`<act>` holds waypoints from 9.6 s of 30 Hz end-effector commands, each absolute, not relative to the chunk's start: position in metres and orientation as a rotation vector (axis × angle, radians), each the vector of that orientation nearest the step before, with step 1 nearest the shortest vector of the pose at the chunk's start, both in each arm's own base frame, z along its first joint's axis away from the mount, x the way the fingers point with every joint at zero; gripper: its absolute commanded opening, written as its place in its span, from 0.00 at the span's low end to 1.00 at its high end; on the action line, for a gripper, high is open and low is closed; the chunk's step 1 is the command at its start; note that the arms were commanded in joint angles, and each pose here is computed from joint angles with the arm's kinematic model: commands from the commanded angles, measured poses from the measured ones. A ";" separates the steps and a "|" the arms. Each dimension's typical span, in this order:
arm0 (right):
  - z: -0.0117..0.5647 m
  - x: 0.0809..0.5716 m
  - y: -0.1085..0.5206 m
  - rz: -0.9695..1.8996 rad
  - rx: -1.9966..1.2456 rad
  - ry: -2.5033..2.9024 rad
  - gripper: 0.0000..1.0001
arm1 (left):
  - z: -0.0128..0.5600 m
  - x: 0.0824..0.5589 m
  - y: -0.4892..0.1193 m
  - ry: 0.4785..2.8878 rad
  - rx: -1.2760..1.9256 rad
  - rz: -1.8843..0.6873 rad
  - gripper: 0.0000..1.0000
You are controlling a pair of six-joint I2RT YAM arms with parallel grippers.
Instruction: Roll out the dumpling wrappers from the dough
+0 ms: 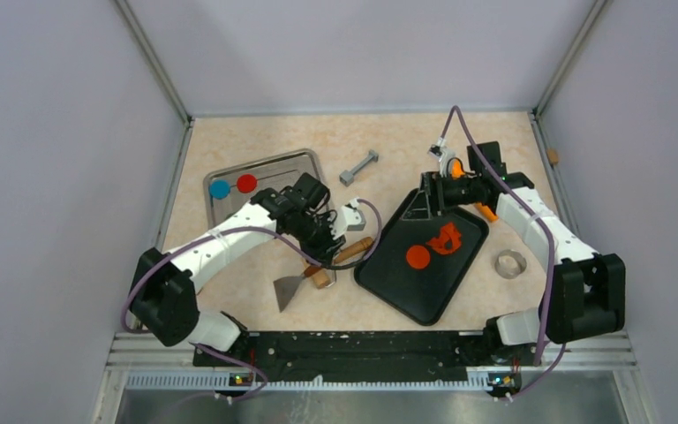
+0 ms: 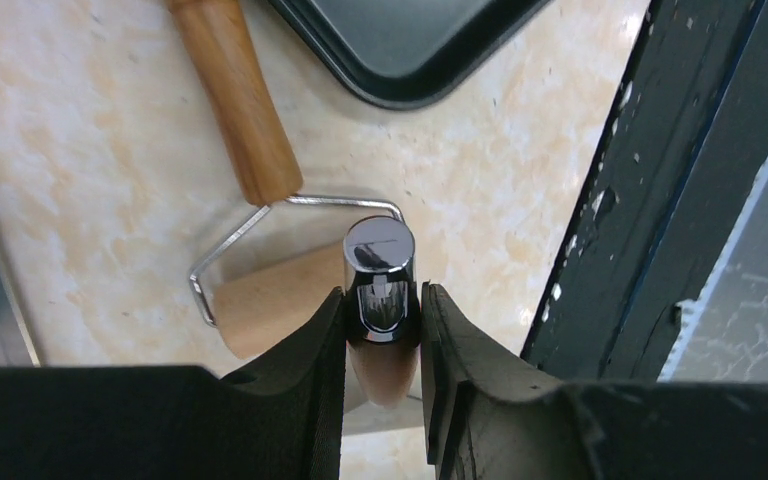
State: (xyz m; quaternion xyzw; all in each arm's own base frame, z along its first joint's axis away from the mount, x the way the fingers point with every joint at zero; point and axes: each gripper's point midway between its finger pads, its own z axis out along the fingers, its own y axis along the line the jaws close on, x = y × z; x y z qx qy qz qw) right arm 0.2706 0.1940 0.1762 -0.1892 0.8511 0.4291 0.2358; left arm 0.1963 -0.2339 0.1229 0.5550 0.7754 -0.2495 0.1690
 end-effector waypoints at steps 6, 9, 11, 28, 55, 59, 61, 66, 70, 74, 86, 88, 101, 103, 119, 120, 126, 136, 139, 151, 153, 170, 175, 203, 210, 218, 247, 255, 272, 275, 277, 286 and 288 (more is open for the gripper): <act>0.185 0.274 0.194 1.123 -0.575 2.290 0.71 | 0.088 0.202 -0.234 2.115 1.596 -0.611 0.00; 0.183 0.273 0.191 1.101 -0.582 2.301 0.71 | 0.084 0.220 -0.244 2.098 1.559 -0.571 0.00; 0.182 0.271 0.190 1.097 -0.579 2.304 0.71 | 0.082 0.232 -0.250 2.096 1.533 -0.549 0.00; 0.179 0.258 0.178 1.023 -0.603 2.316 0.73 | 0.134 0.226 -0.244 1.949 1.500 -0.533 0.71; 0.237 0.266 0.176 0.962 -0.755 2.220 0.77 | 0.081 0.211 -0.181 1.829 1.795 -0.380 0.79; 0.233 0.261 0.172 0.933 -0.738 2.219 0.77 | 0.082 0.215 -0.176 1.840 1.813 -0.369 0.80; 0.232 0.260 0.171 0.927 -0.729 2.217 0.77 | 0.075 0.215 -0.177 1.831 1.835 -0.386 0.80; 0.236 0.262 0.165 0.901 -0.715 2.211 0.77 | 0.053 0.210 -0.182 1.841 1.939 -0.468 0.79; 0.240 0.264 0.162 0.889 -0.704 2.208 0.77 | 0.039 0.218 -0.180 1.855 1.957 -0.436 0.68; 0.237 0.261 0.161 0.895 -0.702 2.212 0.77 | 0.036 0.225 -0.177 1.843 1.952 -0.382 0.51; 0.209 0.276 0.193 1.102 -0.483 2.250 0.74 | 0.070 0.207 -0.178 1.897 1.849 -0.489 0.00; 0.206 0.283 0.208 1.158 -0.447 2.254 0.77 | 0.092 0.209 -0.187 1.905 1.760 -0.530 0.00; 0.217 0.288 0.284 1.549 -0.475 2.241 0.85 | 0.160 0.255 -0.237 1.900 1.493 -0.621 0.00; 0.220 0.289 0.290 1.602 -0.458 2.229 0.85 | 0.165 0.259 -0.242 1.892 1.489 -0.626 0.00; 0.195 0.283 0.296 1.571 -0.510 2.302 0.74 | 0.171 0.280 -0.264 1.876 1.528 -0.640 0.00; 0.193 0.282 0.296 1.565 -0.506 2.309 0.72 | 0.173 0.280 -0.265 1.872 1.529 -0.638 0.00; 0.182 0.287 0.296 1.527 -0.465 2.336 0.64 | 0.176 0.276 -0.270 1.853 1.542 -0.650 0.00; 0.182 0.286 0.310 1.536 -0.514 2.330 0.52 | 0.178 0.275 -0.281 1.845 1.538 -0.649 0.00; 0.179 0.279 0.314 1.543 -0.535 2.338 0.51 | 0.178 0.279 -0.283 1.849 1.533 -0.639 0.00; 0.177 0.278 0.318 1.551 -0.551 2.337 0.36 | 0.177 0.281 -0.287 1.851 1.530 -0.655 0.00; 0.176 0.279 0.318 1.551 -0.549 2.338 0.29 | 0.177 0.281 -0.288 1.852 1.527 -0.658 0.00; 0.209 0.302 0.163 1.343 -0.426 2.160 0.00 | 0.198 0.292 -0.291 1.958 1.192 -0.683 0.68; 0.212 0.293 0.096 1.211 -0.383 2.184 0.00 | 0.167 0.305 -0.322 2.101 1.100 -0.844 0.64; 0.198 0.267 -0.008 0.801 0.091 2.347 0.00 | 0.040 0.413 -0.418 2.380 0.664 -0.959 0.22; 0.183 0.275 0.002 0.862 -0.002 2.296 0.00 | 0.048 0.423 -0.375 2.498 0.271 -0.821 0.00; 0.168 0.287 0.004 0.947 -0.099 2.294 0.00 | 0.051 0.437 -0.333 2.534 0.040 -0.755 0.00; 0.088 0.267 0.022 1.204 -0.324 2.404 0.00 | 0.024 0.422 -0.319 2.644 -0.258 -0.822 0.00; 0.077 0.277 0.011 1.173 -0.334 2.426 0.00 | 0.024 0.416 -0.317 2.649 -0.255 -0.842 0.00; 0.049 0.279 -0.015 1.121 -0.322 2.511 0.00 | 0.029 0.407 -0.325 2.645 -0.237 -0.937 0.00; 0.048 0.279 -0.017 1.112 -0.333 2.518 0.00 | 0.033 0.408 -0.328 2.636 -0.231 -0.959 0.00; 0.048 0.280 -0.017 1.113 -0.332 2.519 0.00 | 0.034 0.408 -0.328 2.633 -0.227 -0.969 0.00; 0.039 0.279 -0.013 1.201 -0.295 2.520 0.00 | 0.030 0.403 -0.329 2.644 -0.231 -0.990 0.00; 0.037 0.280 -0.013 1.209 -0.290 2.523 0.00 | 0.030 0.403 -0.331 2.642 -0.226 -0.998 0.00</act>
